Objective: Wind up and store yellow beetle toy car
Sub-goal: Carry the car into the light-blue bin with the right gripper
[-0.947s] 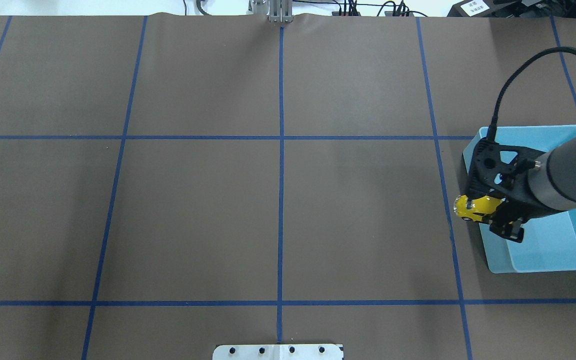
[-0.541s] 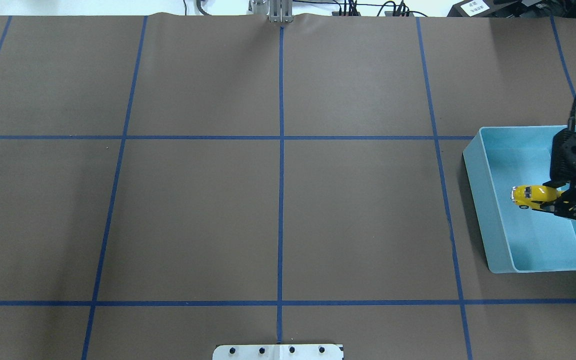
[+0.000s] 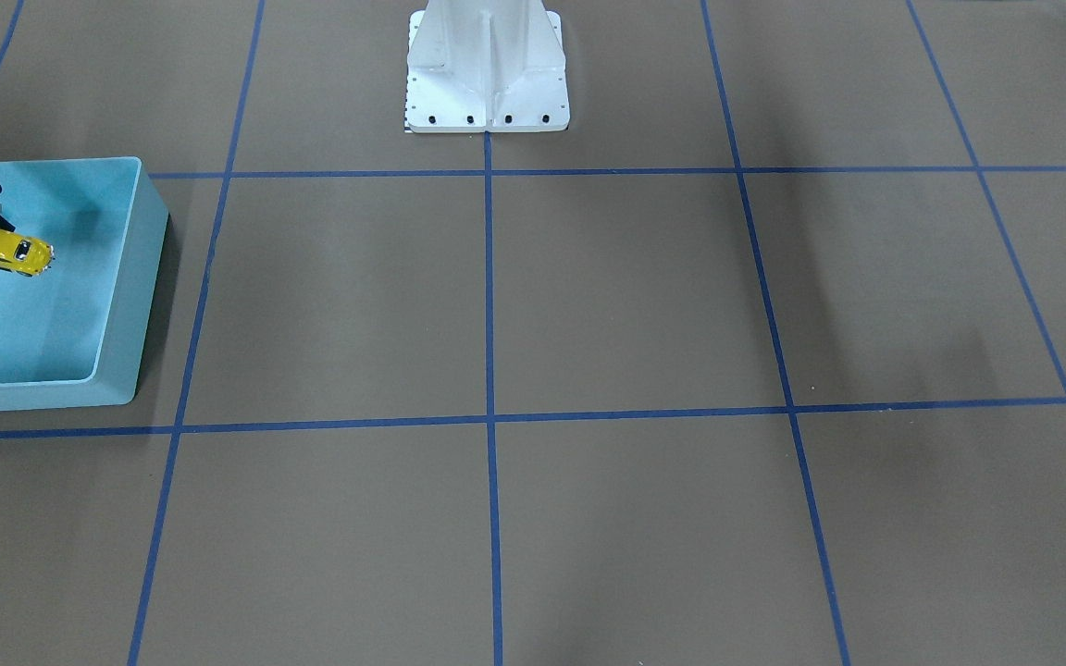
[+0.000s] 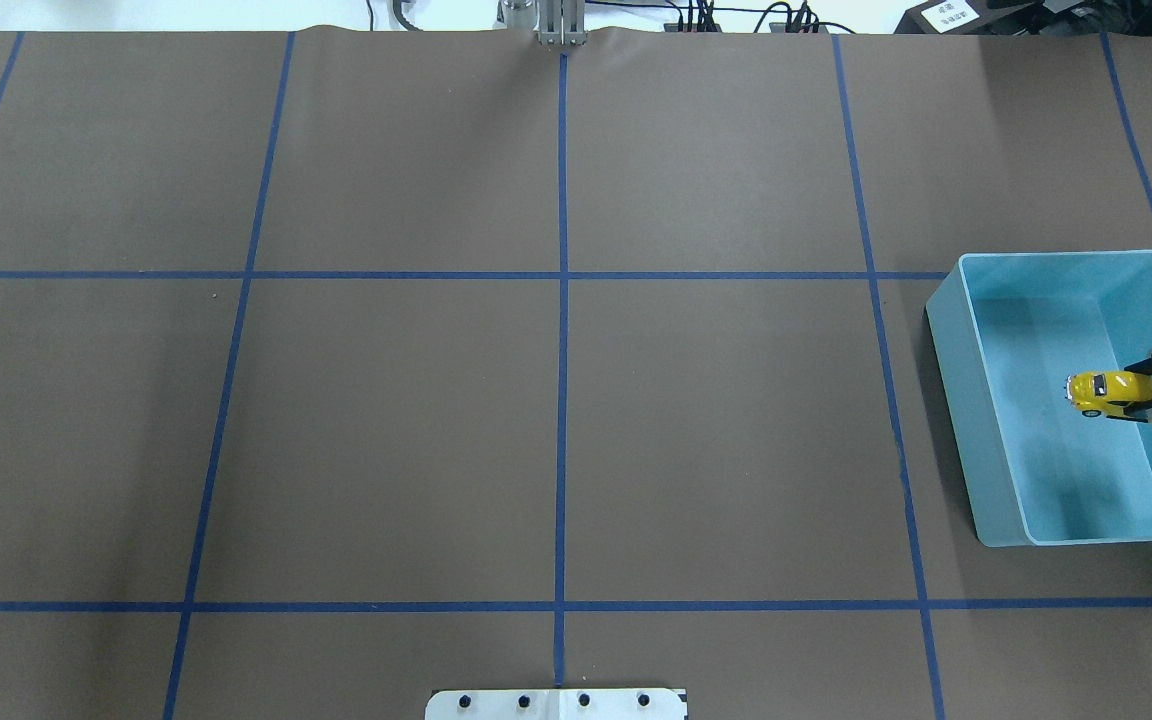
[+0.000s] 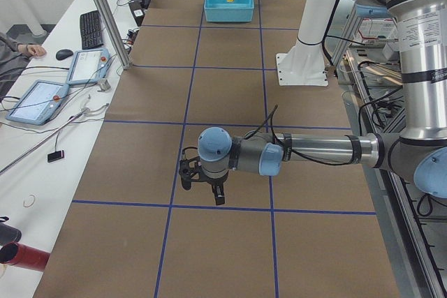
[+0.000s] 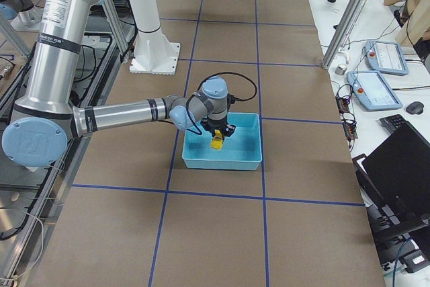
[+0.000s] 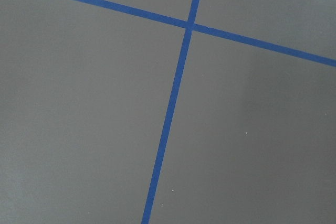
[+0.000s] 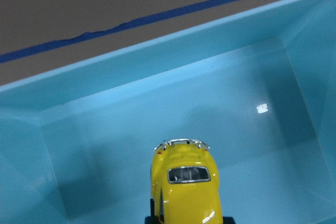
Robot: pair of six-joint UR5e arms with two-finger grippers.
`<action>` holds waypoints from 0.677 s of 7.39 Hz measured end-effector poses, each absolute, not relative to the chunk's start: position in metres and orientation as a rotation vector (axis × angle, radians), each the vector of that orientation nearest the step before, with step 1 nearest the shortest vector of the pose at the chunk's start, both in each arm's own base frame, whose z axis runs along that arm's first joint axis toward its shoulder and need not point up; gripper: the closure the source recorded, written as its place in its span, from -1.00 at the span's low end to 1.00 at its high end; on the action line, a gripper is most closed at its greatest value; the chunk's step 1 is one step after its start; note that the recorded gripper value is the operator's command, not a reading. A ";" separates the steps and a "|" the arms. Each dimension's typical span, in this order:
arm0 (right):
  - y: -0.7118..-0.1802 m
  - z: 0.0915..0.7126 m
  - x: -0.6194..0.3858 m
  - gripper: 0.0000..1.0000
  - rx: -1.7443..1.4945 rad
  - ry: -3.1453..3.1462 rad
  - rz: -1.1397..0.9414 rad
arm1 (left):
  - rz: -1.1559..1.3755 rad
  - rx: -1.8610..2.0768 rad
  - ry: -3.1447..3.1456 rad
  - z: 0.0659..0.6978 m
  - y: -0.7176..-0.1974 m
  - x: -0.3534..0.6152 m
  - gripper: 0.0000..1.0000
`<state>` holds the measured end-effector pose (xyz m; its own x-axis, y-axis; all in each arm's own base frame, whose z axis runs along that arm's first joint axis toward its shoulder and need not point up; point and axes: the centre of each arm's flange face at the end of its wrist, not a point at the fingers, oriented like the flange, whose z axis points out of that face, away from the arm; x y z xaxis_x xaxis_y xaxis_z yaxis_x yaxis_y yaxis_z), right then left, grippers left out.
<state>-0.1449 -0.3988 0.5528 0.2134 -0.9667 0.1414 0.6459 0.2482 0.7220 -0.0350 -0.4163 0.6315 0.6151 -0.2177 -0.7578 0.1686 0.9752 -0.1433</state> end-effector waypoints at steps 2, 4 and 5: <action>-0.417 0.585 -0.160 1.00 0.637 -0.656 -1.234 | -0.222 -0.060 0.881 0.632 -0.416 -0.035 -1.00; -0.419 0.591 -0.174 0.96 0.665 -0.671 -1.256 | -0.222 -0.061 0.881 0.632 -0.416 -0.035 -1.00; -0.416 0.589 -0.185 0.30 0.665 -0.685 -1.269 | -0.222 -0.062 0.880 0.633 -0.416 -0.034 -1.00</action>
